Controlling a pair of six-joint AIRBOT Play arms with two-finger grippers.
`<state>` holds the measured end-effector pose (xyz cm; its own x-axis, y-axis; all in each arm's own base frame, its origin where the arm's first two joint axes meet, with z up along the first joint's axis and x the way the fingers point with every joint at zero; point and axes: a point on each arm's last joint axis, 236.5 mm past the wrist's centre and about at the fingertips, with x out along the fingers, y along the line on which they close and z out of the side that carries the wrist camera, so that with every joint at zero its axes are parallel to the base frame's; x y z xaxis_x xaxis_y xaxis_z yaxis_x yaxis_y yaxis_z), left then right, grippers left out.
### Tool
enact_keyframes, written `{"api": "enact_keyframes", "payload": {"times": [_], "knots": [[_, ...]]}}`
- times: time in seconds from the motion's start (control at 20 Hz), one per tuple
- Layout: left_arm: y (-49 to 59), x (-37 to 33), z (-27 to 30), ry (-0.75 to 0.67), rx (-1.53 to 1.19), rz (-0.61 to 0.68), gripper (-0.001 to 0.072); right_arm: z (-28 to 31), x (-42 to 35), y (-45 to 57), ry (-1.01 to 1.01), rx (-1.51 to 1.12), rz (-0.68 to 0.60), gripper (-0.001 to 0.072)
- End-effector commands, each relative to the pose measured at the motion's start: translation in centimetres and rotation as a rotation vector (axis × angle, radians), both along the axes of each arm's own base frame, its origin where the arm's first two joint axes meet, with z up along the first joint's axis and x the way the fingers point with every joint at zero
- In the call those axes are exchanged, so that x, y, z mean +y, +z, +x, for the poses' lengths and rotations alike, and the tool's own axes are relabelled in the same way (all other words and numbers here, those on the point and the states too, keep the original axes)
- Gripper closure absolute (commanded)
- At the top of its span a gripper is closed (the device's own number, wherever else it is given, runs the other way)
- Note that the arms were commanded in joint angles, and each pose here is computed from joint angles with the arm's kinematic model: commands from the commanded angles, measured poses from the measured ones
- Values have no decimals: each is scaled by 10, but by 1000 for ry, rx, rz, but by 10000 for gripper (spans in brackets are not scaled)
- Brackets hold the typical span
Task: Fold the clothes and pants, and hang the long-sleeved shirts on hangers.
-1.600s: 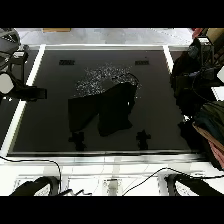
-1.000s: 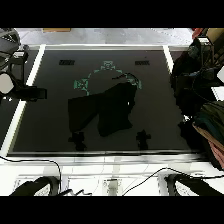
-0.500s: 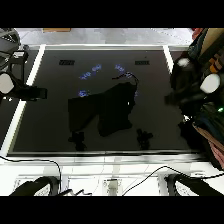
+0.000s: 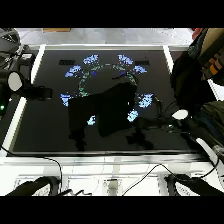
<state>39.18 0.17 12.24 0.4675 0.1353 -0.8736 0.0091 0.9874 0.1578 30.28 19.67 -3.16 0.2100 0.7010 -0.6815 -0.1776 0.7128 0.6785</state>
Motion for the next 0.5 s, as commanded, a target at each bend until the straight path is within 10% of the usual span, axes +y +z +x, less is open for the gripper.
{"api": "enact_keyframes", "payload": {"times": [0.0,0.45], "knots": [[-15,-16,2,-13,38,-66,496,18,21,-19,-121,16,43,259],[-30,-28,5,-21,79,-113,478,37,54,-63,-42,214,85,260]]}}
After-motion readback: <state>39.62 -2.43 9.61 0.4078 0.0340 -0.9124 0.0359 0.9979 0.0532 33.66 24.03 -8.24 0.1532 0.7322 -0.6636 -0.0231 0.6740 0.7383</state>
